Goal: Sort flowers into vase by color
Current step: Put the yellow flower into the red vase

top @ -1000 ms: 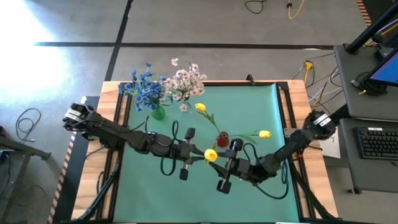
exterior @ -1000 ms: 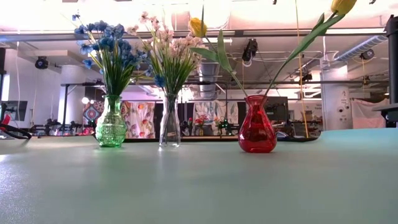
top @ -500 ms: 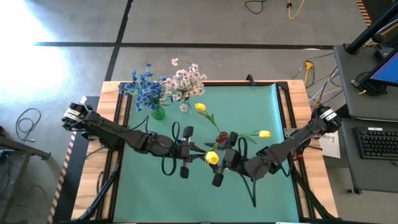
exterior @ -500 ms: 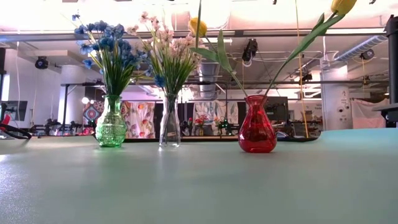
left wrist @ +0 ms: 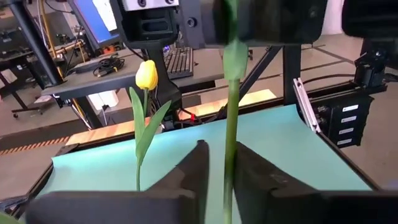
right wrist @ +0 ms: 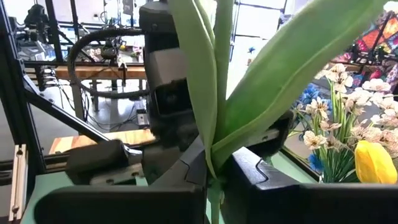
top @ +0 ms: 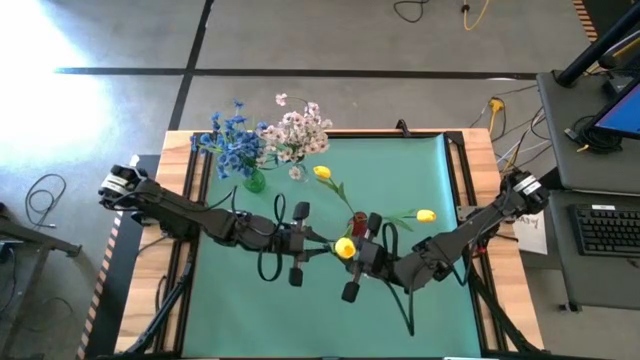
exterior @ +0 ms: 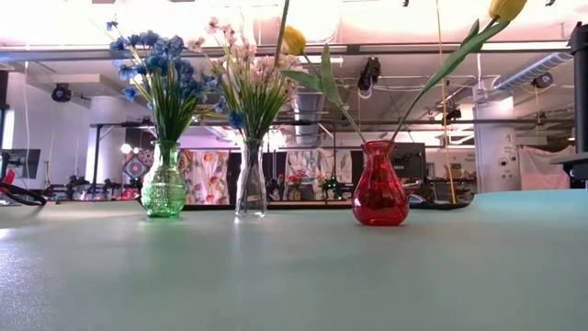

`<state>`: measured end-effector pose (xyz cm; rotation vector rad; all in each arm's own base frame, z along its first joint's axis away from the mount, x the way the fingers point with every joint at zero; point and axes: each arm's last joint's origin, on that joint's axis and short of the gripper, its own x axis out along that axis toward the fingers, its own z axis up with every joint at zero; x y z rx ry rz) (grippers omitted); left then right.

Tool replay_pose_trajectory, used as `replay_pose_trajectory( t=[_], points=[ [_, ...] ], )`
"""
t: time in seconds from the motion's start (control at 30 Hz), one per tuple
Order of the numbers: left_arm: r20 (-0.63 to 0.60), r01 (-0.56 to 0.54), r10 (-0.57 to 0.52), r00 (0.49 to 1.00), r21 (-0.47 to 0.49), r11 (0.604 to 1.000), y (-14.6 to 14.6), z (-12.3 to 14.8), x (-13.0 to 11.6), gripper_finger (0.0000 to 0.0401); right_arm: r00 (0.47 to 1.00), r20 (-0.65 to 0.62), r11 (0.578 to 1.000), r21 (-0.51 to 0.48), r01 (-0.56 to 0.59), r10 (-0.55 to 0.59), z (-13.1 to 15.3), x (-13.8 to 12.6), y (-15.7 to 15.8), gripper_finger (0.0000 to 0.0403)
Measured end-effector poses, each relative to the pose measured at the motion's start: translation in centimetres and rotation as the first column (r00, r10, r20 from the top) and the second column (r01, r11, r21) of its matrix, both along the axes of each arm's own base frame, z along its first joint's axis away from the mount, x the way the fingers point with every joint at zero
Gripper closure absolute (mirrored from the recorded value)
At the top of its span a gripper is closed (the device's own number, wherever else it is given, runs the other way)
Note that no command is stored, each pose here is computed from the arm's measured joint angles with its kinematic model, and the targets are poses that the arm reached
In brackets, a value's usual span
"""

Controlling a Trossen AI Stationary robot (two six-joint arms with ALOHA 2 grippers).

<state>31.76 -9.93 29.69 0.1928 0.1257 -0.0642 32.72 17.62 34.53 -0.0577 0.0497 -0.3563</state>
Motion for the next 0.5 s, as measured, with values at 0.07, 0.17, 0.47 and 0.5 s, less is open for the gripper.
replay_pose_trajectory(
  t=[0.07,0.17,0.47,0.5],
  points=[
    [-0.008,-0.002,0.002,1.0,-0.01,1.0,0.1,0.3,-0.3,0.0332,1.0,-0.003,1.0,0.004,0.001,-0.001,0.2,-0.2,-0.1,0.0376],
    [-0.045,-0.005,0.004,0.999,-0.012,1.0,0.4,0.6,-1.0,0.0287,1.0,-0.02,1.0,0.014,0.01,-0.01,0.9,-1.0,-0.7,0.0375],
    [-0.196,-0.023,0.018,0.98,-0.023,0.999,1.4,1.5,-4.1,0.0195,0.967,-0.14,0.967,0.107,0.23,-0.215,2.4,-5.8,-4.8,0.0376],
    [-0.202,-0.024,0.018,0.979,-0.024,0.999,1.5,1.7,-4.4,0.0192,0.957,-0.149,0.959,0.104,0.265,-0.248,2.4,-6.3,-5.4,0.0376]
  ],
)
